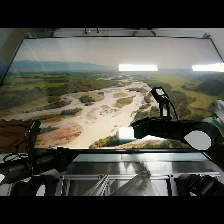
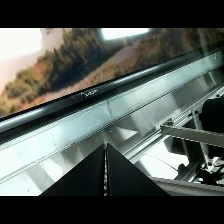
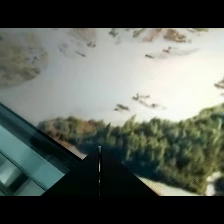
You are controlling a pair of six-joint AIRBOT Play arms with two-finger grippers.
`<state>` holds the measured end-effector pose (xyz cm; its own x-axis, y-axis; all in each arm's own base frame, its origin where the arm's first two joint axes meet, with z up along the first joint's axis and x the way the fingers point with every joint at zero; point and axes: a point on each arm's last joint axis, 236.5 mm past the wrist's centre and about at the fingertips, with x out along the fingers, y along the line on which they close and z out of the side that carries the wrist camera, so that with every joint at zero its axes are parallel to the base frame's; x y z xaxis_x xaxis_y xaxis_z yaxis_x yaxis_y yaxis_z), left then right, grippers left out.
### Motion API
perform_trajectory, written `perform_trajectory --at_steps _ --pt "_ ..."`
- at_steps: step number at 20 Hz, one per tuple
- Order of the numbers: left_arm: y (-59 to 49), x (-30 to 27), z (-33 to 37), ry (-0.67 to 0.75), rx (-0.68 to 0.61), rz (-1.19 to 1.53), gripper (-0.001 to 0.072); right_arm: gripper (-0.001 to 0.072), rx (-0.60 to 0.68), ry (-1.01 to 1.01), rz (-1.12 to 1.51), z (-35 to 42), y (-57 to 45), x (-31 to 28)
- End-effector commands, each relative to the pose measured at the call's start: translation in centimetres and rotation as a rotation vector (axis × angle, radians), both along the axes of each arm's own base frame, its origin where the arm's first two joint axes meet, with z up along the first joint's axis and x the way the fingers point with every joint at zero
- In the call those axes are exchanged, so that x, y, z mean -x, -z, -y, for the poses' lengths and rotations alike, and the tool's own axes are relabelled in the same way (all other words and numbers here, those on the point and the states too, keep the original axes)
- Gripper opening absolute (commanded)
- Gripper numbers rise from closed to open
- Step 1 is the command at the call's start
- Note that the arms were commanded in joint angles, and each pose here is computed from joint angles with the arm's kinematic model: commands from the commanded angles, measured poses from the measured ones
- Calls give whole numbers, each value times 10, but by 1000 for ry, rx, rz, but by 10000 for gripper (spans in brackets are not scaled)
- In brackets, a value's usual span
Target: Fold the shirts.
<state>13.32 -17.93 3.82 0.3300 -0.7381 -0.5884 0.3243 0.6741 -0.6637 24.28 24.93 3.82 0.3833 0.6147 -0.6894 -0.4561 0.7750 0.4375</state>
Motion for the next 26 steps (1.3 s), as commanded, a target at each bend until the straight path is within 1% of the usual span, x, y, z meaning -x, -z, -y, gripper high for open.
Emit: perform_trajectory --at_steps 1,3,4,6,7,9,10,11,12,13,14,15,16,18,21,26 --pt "0 0 0 -1 -1 1 19 24 0 -1 -1 0 0 0" --pt "2 -1 -3 -12 -14 -2 20 24 0 -1 0 0 0 0" --pt "2 -6 -14 -57 -58 -19 33 25 0 -1 -1 0 0 0" --pt "-6 -28 -57 -206 -223 -31 544 25 0 -1 -1 0 0 0" --pt "-15 -42 -90 -301 -334 -24 720 24 0 -1 -1 0 0 0" --pt "-40 -54 -177 -496 -619 -34 719 25 0 -1 -1 0 0 0" --pt "-51 -50 -224 -607 -758 -84 719 25 0 -1 -1 0 0 0" --pt "-60 -41 -266 -718 -865 -154 719 25 0 -1 0 0 0 0" --pt "-65 -30 -298 -810 -936 -225 719 25 0 -1 -1 0 0 0" --pt "-66 -20 -322 -882 -966 -295 718 24 0 -1 -1 0 0 0" --pt "-63 -21 -335 -942 -943 -332 717 25 0 -1 0 0 0 0" --pt "-56 -29 -343 -972 -903 -345 717 25 0 0 0 0 0 0" --pt "-47 -34 -349 -984 -872 -374 717 25 2 -3 -4 0 1 1" --pt "-23 -35 -365 -986 -852 -479 717 25 2 -2 -4 0 1 1" --pt "19 -32 -379 -929 -821 -648 717 24 2 -2 -4 0 1 1" --pt "77 -49 -397 -828 -804 -733 718 25 2 -2 -4 0 1 1"
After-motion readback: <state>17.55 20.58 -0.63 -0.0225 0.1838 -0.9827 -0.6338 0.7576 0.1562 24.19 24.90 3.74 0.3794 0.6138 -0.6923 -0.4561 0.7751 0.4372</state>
